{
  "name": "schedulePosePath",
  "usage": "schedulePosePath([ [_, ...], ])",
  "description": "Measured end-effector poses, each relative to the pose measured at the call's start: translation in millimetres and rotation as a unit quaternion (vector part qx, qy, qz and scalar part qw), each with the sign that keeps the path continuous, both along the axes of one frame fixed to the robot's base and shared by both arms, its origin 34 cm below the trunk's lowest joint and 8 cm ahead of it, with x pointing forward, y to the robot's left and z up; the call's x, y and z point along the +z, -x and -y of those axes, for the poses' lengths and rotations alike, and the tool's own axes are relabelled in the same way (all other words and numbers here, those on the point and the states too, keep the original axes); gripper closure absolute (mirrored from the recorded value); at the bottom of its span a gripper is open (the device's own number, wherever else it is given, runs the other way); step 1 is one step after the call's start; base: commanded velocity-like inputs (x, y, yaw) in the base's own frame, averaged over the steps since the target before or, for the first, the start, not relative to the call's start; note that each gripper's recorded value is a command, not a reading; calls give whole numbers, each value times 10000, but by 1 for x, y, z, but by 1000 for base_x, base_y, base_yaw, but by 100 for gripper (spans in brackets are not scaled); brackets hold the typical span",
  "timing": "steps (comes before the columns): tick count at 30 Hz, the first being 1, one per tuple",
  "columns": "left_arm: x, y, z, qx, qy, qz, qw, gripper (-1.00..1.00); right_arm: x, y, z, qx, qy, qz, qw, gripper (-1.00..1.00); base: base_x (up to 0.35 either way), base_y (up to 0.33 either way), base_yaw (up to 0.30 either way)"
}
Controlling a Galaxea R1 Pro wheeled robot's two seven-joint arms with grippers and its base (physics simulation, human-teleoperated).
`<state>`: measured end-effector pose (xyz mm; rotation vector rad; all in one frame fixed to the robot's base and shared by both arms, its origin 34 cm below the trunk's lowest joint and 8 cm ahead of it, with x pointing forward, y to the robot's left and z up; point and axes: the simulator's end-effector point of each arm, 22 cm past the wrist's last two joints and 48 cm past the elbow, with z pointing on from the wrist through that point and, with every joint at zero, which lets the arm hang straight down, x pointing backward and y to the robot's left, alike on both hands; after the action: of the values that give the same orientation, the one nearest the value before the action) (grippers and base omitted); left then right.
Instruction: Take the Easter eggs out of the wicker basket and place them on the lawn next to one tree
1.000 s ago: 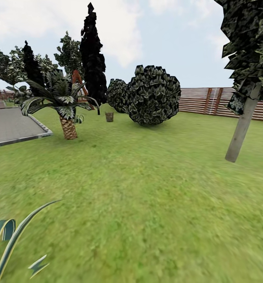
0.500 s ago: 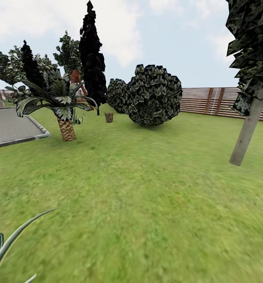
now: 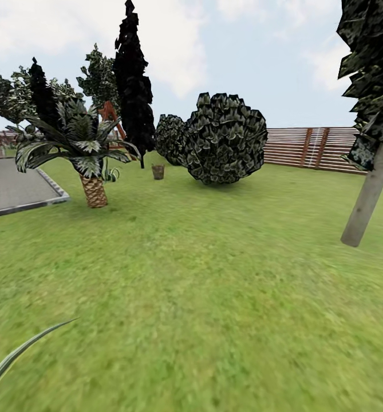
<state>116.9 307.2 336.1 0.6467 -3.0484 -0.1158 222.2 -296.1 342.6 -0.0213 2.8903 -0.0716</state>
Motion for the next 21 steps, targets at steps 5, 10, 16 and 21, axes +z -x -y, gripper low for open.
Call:
schedulePosePath([
  [5,0,0,0,0,3,-3,10000,-100,0,0,0,0,0,0,10000,-100,324,0,0],
  [10,0,0,1,0,6,-3,10000,-100,0,0,0,0,0,0,10000,-100,325,0,0],
  [16,0,0,1,0,7,1,10000,-100,0,0,0,0,0,0,10000,-100,325,0,0],
  [21,0,0,1,1,6,0,10000,-100,0,0,0,-1,0,0,10000,-100,325,0,90],
])
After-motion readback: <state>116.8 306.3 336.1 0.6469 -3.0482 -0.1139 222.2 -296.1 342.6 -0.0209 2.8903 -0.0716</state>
